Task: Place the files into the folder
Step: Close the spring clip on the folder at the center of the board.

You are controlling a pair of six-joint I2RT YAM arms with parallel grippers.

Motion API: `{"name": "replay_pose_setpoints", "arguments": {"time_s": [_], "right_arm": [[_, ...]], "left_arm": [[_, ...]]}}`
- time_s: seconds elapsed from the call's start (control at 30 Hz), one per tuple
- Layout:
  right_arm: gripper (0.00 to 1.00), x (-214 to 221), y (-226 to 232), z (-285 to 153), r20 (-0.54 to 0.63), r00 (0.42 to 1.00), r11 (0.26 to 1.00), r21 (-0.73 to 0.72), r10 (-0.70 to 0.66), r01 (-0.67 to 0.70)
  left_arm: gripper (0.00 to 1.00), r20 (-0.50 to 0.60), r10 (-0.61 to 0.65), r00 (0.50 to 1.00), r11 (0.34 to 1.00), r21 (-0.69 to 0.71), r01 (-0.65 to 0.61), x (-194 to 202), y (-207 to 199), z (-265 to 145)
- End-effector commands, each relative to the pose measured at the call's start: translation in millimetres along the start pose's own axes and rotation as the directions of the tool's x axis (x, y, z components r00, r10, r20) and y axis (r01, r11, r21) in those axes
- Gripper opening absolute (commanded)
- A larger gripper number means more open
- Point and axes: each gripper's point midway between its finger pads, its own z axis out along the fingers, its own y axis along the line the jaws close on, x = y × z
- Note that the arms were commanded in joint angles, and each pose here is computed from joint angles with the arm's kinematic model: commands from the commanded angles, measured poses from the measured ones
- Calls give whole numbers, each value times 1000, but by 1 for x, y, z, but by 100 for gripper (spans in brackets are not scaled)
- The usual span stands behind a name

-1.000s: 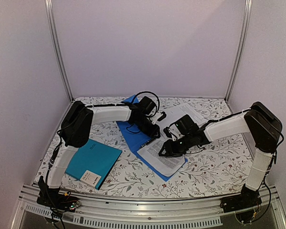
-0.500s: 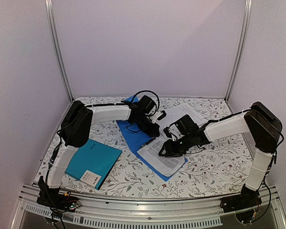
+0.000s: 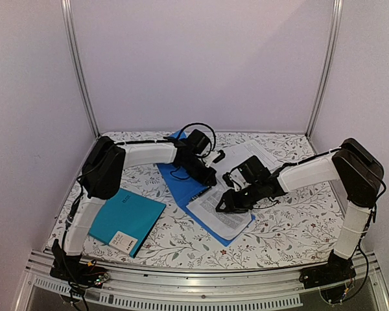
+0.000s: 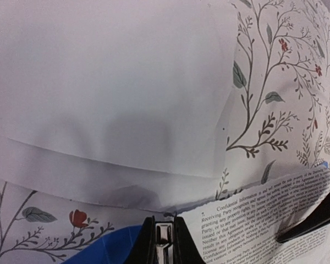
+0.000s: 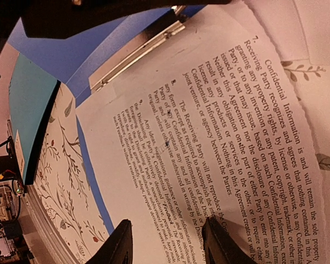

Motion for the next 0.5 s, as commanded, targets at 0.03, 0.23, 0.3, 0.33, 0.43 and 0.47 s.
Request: {"name": "replay_pose_setpoints", "arguments": {"time_s": [0.03,0.23,0.3,0.33,0.43,0.47], "right_arm": [[45,29,-34,12,-84,993,991,108,83,-73],[44,30,-35,14,-89,992,990,114,91,-81],[44,30,-37,14,-88,992,990,117,94,-84],[44,30,-37,14,-88,991,989,118,95,-85],[44,31,-38,14,-91,991,989,120,98,-87],[44,32,-38,14,-92,991,989,121,99,-87]], "left_arm": [[6,45,-5,999,999,34,4,-10,-7,-18],[6,68,-5,998,999,51,1,-12,-12,-25],[6,78,-7,997,998,57,3,-15,-13,-28],[6,82,-10,997,998,59,6,-15,-13,-29],[6,92,-10,996,998,65,4,-17,-15,-33],[6,92,-11,996,998,67,5,-17,-15,-34]]}}
